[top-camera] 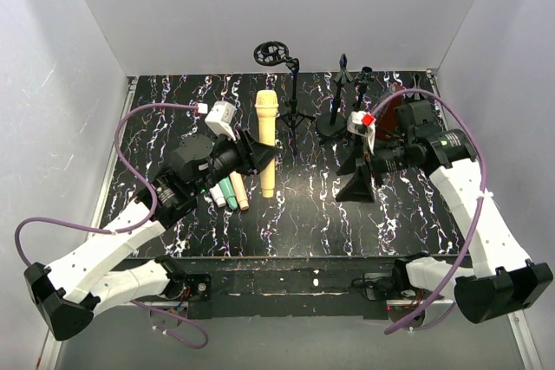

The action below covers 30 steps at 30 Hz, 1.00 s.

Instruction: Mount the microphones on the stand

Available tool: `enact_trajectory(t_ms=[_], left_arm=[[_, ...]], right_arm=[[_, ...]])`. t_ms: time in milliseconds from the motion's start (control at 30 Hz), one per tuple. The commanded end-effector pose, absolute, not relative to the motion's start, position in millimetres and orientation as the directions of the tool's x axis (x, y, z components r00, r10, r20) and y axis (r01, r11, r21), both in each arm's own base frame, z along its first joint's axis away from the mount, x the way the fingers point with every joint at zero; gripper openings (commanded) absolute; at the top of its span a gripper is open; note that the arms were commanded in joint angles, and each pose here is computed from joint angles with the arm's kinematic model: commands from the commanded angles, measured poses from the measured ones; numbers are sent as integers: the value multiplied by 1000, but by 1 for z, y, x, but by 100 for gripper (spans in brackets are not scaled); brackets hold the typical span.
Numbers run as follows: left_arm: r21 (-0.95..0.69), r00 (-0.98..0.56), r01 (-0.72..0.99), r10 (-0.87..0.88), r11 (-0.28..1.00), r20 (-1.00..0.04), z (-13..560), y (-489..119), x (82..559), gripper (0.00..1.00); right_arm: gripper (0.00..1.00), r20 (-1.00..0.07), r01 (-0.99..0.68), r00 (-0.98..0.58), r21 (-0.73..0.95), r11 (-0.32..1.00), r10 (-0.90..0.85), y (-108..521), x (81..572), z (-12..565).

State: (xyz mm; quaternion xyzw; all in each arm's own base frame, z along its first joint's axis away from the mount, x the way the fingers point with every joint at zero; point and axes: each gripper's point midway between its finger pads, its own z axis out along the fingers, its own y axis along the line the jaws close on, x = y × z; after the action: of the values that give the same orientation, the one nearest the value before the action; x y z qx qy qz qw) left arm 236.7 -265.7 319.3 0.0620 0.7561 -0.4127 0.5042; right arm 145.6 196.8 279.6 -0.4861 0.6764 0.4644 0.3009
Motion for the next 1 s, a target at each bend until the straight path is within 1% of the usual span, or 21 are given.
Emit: enact_trajectory(t_ms=[0,67,133,267,433,533,600,800,867,900,967], left_arm=[[-571,-387,526,-421,630,-820,356,-268,246,0],[-579,-378,521,-438,627,-816,359,-270,248,0],[-591,-356,515,-471,621,-807,366,-270,254,0],[-615,-316,536,-537,579,-782,386,-275,260,0],[-658,-312,557,-607,506,-731,407,-288,268,0],[-685,-319,567,-645,456,-694,418,-295,270,0],[-686,-321,582,-653,436,-687,426,-300,271,0],[-689,-331,612,-666,387,-668,442,-314,274,0],[-691,-339,619,-667,373,-663,444,-320,273,0],[-690,-341,621,-665,371,-664,444,-322,273,0],[-689,-349,625,-658,367,-667,441,-329,272,0]], right_arm=[[91,-862,-924,-383,356,142,-331,212,171,305],[91,-862,-919,-394,367,143,-319,217,177,311],[91,-876,-928,-373,357,108,-305,223,175,320],[91,-903,-941,-335,336,46,-268,234,171,336],[91,-920,-941,-336,337,33,-199,252,177,360],[91,-907,-919,-393,389,57,-149,263,186,374],[90,-902,-908,-417,406,103,-115,267,199,381],[88,-859,-853,-507,488,187,-72,276,224,380],[84,-854,-847,-516,499,182,-58,280,226,382],[80,-852,-845,-521,505,174,-56,282,225,382],[75,-846,-843,-531,520,142,-55,287,221,384]])
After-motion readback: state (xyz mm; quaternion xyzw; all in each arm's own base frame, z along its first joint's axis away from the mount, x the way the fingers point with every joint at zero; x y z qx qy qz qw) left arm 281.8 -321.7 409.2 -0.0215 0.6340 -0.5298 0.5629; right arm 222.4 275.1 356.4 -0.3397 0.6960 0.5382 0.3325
